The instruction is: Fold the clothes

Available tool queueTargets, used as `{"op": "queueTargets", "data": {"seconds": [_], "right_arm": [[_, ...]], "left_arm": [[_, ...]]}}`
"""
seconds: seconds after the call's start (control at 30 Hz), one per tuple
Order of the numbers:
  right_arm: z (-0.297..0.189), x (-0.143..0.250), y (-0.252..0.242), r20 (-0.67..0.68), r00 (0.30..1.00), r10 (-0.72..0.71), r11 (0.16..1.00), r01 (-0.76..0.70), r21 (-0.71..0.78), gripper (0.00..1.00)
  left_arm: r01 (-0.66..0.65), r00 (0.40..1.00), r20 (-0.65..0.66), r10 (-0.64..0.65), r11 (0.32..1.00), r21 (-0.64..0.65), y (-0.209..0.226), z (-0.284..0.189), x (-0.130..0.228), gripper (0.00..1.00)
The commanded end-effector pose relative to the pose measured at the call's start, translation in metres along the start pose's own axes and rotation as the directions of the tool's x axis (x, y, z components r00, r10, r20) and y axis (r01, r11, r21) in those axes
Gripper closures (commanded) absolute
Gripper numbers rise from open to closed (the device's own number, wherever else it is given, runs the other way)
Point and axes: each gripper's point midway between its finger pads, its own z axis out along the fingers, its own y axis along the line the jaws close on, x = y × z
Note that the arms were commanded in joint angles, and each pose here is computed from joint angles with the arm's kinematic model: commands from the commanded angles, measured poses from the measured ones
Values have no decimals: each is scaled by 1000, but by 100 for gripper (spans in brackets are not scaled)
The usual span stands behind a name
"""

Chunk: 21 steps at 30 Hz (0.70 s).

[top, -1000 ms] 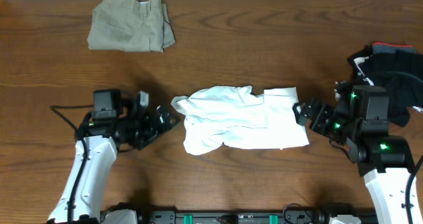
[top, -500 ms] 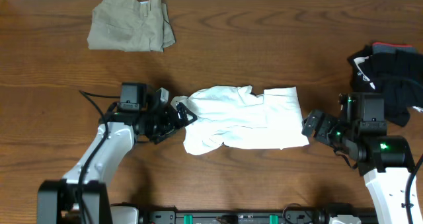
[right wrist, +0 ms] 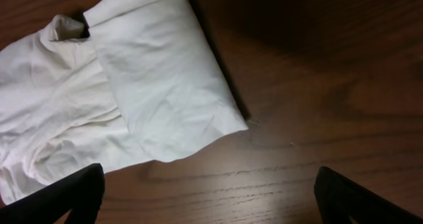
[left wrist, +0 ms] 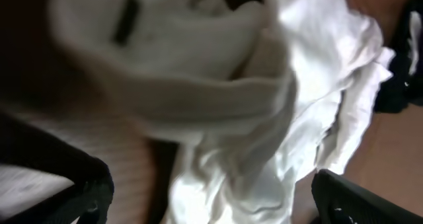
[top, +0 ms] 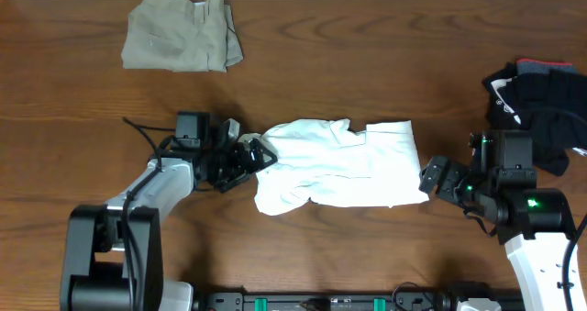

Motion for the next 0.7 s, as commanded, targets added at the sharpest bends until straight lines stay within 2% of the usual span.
{"op": "queueTargets", "data": {"seconds": [0.0,0.43,0.67], "right_arm": [[-4,-3,3,11,1000,-27,1000,27,1,1],[-4,1,1,-3,1000,-25,1000,25,7,1],[-4,2,0,-10,1000,-25,1000,25,9,1]], "left_arm": [[-20,999,-45,21,1000,8,2,12,8,2],[35,993,-113,-38,999,-25,23,30,20,0],[42,992,-120,-45,999,-30,25,31,21,12]]}}
